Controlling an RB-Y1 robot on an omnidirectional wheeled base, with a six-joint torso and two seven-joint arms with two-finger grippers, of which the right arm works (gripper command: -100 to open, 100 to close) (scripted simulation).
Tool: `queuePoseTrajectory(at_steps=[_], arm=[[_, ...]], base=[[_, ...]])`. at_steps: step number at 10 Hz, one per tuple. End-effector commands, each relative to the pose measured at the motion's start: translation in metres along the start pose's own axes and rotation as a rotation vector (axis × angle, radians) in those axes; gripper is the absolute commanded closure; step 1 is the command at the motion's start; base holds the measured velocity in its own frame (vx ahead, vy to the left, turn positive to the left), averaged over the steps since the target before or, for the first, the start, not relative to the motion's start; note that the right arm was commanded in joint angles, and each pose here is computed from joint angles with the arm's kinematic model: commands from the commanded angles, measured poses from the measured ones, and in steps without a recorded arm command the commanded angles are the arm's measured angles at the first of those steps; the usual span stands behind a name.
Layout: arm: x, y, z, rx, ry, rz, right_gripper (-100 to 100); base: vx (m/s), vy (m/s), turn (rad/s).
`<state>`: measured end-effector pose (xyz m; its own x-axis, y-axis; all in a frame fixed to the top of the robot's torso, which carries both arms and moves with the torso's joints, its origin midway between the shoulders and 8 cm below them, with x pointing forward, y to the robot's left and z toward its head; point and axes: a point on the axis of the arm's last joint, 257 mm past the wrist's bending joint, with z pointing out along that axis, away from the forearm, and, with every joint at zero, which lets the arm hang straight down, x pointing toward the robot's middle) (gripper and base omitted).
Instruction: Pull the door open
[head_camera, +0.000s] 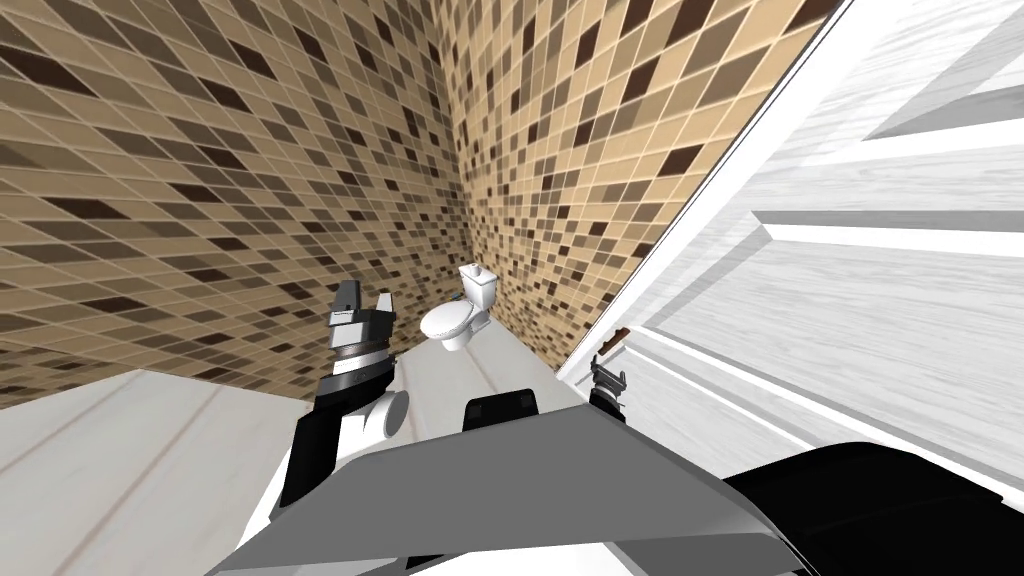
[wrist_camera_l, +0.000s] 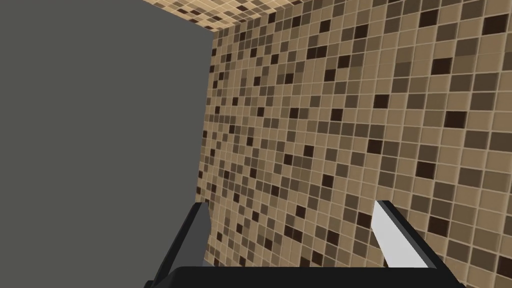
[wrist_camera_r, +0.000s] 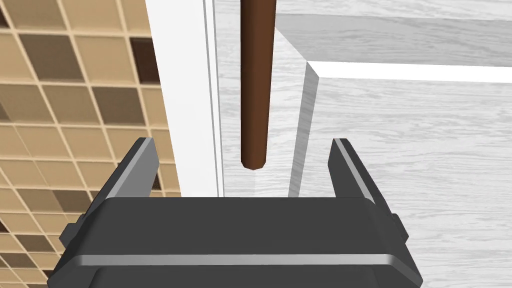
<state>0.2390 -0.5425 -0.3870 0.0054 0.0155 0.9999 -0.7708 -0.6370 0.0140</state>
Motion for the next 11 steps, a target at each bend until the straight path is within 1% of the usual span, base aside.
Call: queuePoseTrajectory(at_steps=[1,2,3,4,5,6,8,10,11], arm=[[-0.002,0.000,0.0060,0.020,0.000,0.001,-100],[-0.002,0.000,0.0079,0.026,0.000,0.002,-100],[-0.003,0.000,0.0122,0.040,0.000,0.002,-100],[-0.003,0.000,0.0145,0.046,-0.001,0.002,-100],[-0.004,0.001,0.0193,0.060,-0.001,0.002,-100],[-0.004,0.001,0.0218,0.067,-0.001,0.002,-100],[-0.005,0.003,0.0307,0.089,-0.001,0.001,-100],[-0.005,0.005,0.0369,0.103,-0.002,0.000,-100],[-0.009,0.001,0.0302,0.104,-0.010,0.001,-100]], base=[[0.148,-0.028,-0.134],[0.197,-0.021,-0.111],[0.181,-0.047,-0.107],[0.169,-0.057,-0.080],[0.162,-0.076,-0.130],[0.150,-0.065,-0.091],[0.150,-0.098,-0.106],[0.114,-0.135,-0.074],[0.024,-0.029,-0.006]])
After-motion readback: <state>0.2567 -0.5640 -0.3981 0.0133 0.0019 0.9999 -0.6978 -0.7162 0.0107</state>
